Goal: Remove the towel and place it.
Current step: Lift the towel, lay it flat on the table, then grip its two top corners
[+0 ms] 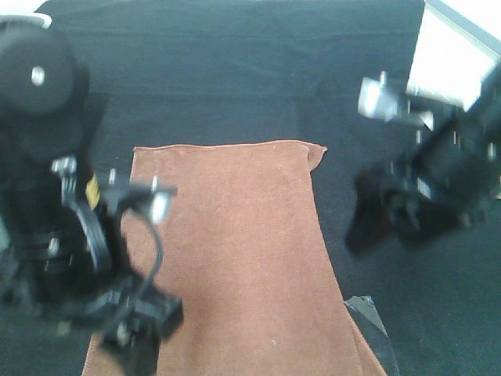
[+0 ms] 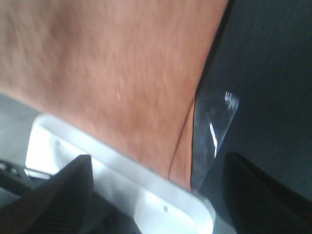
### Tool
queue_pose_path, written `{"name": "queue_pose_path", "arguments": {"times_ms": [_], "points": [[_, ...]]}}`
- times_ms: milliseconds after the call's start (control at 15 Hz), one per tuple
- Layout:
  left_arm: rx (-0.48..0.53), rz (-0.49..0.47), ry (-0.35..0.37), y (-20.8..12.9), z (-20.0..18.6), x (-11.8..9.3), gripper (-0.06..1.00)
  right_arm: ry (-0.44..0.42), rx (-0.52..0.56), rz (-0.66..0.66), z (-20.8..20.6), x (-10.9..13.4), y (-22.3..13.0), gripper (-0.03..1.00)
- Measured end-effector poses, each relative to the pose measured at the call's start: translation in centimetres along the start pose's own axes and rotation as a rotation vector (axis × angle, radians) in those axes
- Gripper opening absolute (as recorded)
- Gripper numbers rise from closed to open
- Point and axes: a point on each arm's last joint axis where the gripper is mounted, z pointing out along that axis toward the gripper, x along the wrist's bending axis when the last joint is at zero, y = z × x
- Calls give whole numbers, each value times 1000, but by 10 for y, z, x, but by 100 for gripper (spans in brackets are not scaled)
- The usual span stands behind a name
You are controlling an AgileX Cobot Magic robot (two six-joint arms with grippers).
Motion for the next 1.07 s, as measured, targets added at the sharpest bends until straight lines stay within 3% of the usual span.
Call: {"name": "queue_pose_path", "arguments": {"times_ms": [133,200,333,533,800,1067], "points": [[-72,-7,24,13,-17,8,77,-3,-70,50,-20,-12,14,70],[-136,-42,16,26,-35,24,77,4,-145,97,-42,-28,27,70],[-225,-93,1,41,-56,55,77,9,-193,110,-57,-44,41,70],[-330,-185,5,50,-75,101,77,1,-242,107,-64,-47,52,70],[-385,-250,-15,57,-79,127,77,9,-235,148,-43,-58,65,70],[-385,-227,-77,100,-64,141,77,2,-213,176,-11,-85,99,70]]}}
